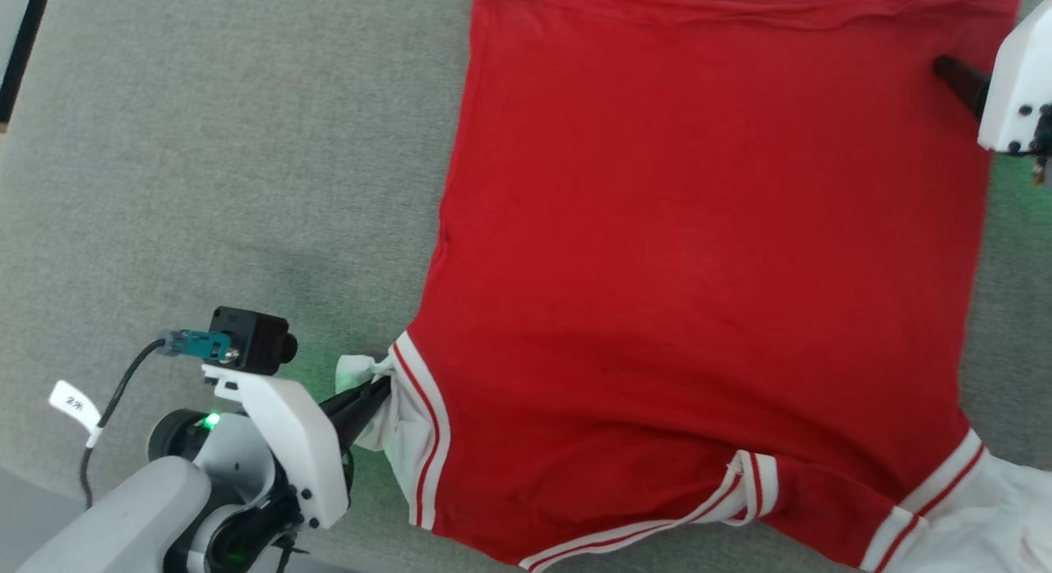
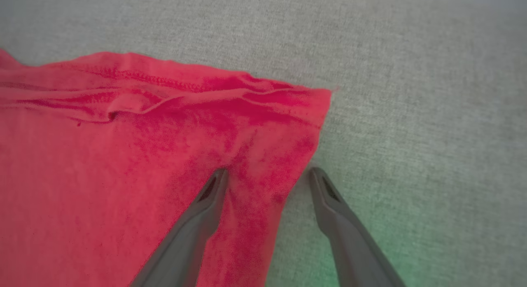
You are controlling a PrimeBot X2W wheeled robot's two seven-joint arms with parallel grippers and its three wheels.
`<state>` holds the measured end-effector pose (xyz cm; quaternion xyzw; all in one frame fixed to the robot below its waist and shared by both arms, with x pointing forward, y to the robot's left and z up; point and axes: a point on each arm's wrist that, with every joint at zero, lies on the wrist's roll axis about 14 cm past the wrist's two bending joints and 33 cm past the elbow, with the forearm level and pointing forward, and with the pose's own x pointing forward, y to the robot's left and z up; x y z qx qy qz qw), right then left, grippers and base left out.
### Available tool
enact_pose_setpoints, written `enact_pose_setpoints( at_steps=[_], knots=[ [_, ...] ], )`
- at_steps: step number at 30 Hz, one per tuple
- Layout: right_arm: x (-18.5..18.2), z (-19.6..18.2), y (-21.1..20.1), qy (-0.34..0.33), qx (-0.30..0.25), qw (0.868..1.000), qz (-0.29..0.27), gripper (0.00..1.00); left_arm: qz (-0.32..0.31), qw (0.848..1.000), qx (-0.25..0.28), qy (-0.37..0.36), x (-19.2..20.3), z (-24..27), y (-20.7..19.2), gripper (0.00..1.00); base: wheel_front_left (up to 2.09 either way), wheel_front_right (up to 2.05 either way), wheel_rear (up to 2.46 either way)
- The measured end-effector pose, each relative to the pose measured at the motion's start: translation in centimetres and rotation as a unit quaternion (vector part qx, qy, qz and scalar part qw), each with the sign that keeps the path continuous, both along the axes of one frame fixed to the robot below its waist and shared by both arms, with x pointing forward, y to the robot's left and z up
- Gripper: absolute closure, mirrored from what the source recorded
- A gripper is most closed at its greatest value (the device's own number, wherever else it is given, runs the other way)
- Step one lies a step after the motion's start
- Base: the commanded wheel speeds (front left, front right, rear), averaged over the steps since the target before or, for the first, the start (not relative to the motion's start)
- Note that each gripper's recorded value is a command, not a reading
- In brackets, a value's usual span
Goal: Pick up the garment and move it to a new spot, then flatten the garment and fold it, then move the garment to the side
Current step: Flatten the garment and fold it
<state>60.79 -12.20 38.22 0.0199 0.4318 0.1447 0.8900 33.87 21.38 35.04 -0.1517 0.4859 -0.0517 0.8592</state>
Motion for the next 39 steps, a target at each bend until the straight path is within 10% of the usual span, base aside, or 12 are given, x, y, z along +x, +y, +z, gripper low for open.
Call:
enact_pose_setpoints(
  at_steps=[6, 8, 23, 39],
  knots=[
    [-1.0, -3.1, 1.1, 0.123, -0.008, 0.992, 0.009, 0.0, 0.012, 1.0, -0.004, 0.005, -0.3, -0.6, 0.3, 1.0, 0.0, 0.0, 0.0],
    [-1.2, -3.3, 1.3, 0.14, -0.019, 0.99, 0.019, 1.0, 0.015, 1.0, -0.006, 0.005, -0.3, -0.6, 0.3, 1.0, 0.0, 0.0, 0.0],
    [-3.8, -0.4, 0.1, 0.106, -0.008, 0.993, 0.06, 1.0, 0.012, 1.0, -0.003, -0.015, 0.6, -0.2, 0.8, 1.0, 0.0, 0.0, 0.0],
    [-16.7, 0.7, -5.5, 0.154, 0.002, 0.985, 0.079, 1.0, -0.032, 0.999, 0.016, -0.033, 2.5, 1.2, -0.1, 1.0, 0.0, 0.0, 0.0]
  ],
)
